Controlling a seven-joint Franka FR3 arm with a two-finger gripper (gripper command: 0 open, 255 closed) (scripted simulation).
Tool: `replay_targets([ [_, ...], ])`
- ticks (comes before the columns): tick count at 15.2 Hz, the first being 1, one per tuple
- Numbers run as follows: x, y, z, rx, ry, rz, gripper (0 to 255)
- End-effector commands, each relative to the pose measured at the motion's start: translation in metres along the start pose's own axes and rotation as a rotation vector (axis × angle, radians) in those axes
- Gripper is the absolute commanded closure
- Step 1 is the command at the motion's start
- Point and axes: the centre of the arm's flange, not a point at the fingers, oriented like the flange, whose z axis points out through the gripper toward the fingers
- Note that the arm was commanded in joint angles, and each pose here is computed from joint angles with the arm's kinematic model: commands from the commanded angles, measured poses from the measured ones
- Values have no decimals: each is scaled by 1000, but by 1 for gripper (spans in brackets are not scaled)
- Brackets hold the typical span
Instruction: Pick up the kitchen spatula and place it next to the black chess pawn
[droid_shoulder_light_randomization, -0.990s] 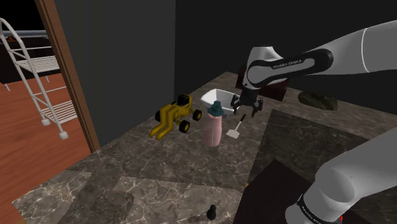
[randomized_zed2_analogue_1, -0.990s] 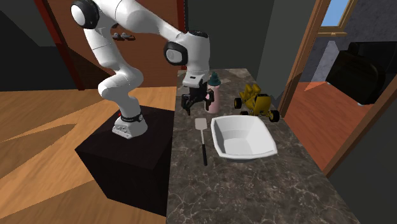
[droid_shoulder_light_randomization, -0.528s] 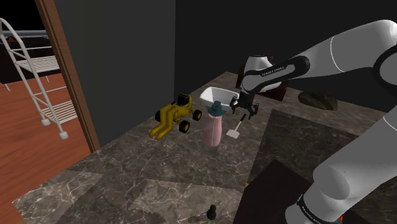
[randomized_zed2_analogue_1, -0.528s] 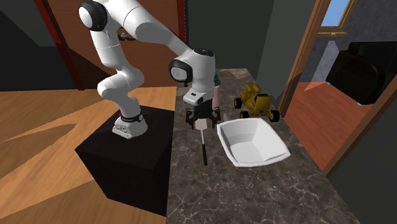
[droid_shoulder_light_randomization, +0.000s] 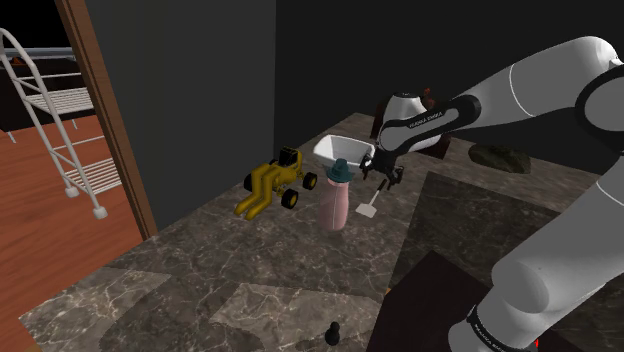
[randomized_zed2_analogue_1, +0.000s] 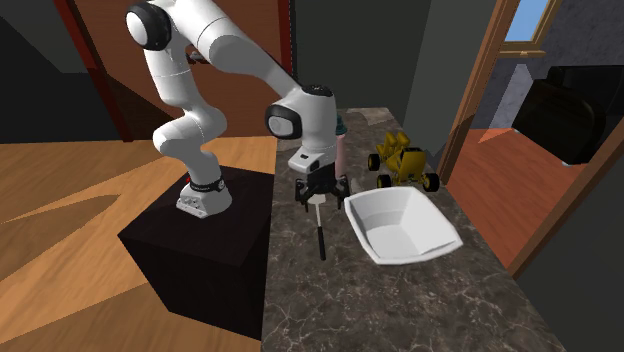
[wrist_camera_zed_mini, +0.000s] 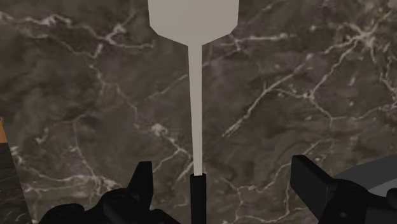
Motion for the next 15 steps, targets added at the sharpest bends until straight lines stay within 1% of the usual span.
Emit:
replay_targets([
  [1, -3, 5, 34, -55, -41, 5, 0],
  [7, -3, 5, 34, -55, -41, 5, 0],
  [8, -1, 6, 35, -55, -41, 5, 255],
  [11, 13, -9, 42, -56, -41, 4, 255],
  [12, 7, -6, 36, -56, -40, 4, 255],
  [13, 14, -9, 37, -56, -40, 3, 255],
  [15, 4, -7, 34, -56, -39, 4, 255],
])
